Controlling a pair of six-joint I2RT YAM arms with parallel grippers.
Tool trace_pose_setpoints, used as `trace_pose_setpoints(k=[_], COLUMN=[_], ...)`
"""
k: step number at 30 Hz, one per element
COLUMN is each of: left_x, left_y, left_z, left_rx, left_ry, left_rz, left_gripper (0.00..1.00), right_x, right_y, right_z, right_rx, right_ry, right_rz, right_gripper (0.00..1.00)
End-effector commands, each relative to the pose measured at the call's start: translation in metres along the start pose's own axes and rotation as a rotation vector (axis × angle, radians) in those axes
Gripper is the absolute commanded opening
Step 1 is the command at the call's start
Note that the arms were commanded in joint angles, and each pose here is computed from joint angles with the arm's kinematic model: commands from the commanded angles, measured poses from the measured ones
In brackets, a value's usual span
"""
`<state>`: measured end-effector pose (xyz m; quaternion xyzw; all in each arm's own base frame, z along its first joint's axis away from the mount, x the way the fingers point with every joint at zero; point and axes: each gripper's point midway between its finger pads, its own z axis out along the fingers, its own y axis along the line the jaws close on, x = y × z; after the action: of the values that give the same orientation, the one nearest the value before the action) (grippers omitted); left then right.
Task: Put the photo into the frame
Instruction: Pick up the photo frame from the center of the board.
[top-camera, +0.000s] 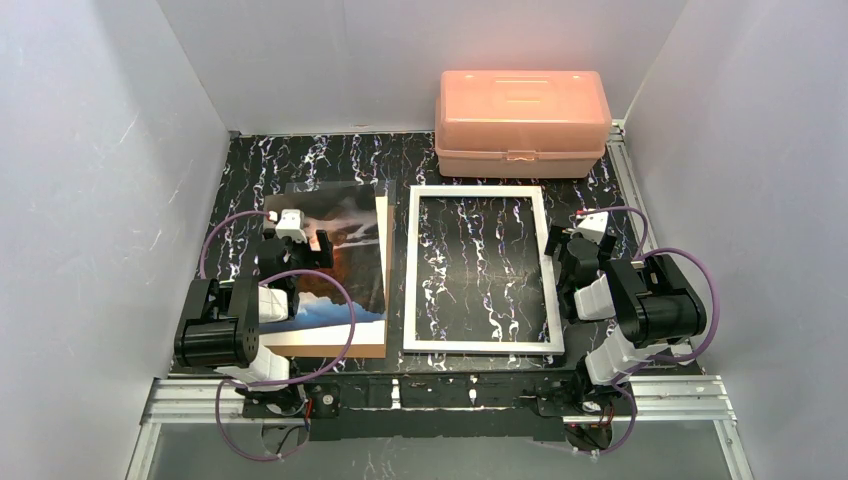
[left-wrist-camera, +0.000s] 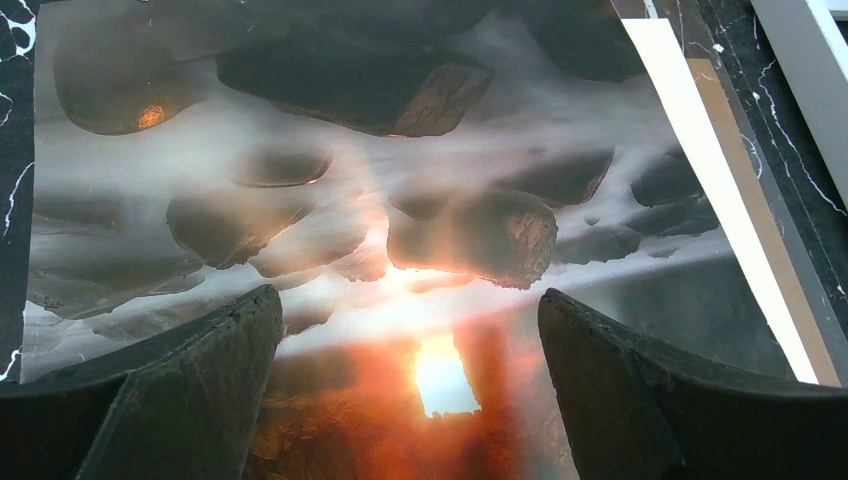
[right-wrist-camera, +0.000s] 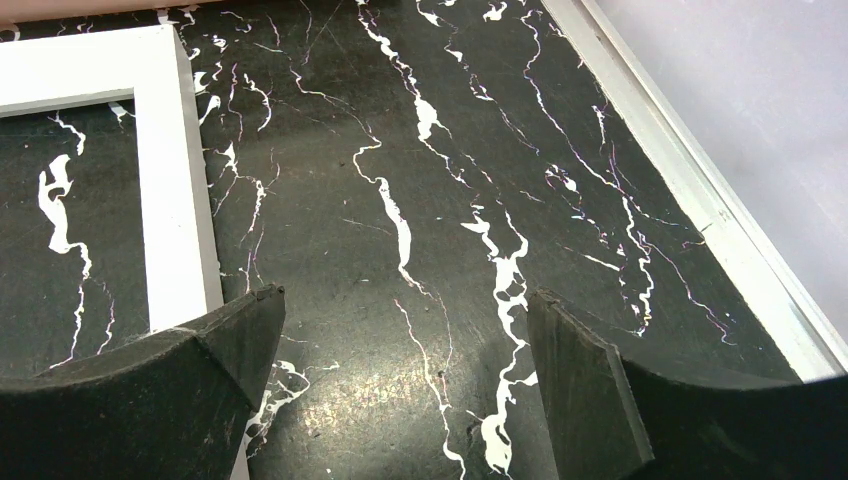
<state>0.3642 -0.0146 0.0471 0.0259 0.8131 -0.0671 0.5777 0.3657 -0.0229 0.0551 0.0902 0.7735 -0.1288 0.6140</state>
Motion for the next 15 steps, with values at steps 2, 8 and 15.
trace_pose_setpoints(k=[2,8,15], left_x=[-0.0113,-0.0109,-0.0136], left_y=[0.0028,0.0027,0.0062], left_z=[0.0003,0.0002,0.0011], left_rx=[-0.016,-0.015,-0.034], left_ry=[-0.029,-0.028,-0.021], left_rz=[0.02,0.019,0.007], left_gripper=[0.98,0.98,0.99], right_x=[-0.0089,-0.0085,-0.0116], right_y=[-0.002,-0.0016,-0.0104], right_z=[0.0009,0.0011,-0.0014], right_rx=[0.006,0.004,0.052], right_ry=[-0.033,-0.031,-0.04], right_rz=[0.001,0.0,0.027], right_gripper=[0.99,0.99,0.99])
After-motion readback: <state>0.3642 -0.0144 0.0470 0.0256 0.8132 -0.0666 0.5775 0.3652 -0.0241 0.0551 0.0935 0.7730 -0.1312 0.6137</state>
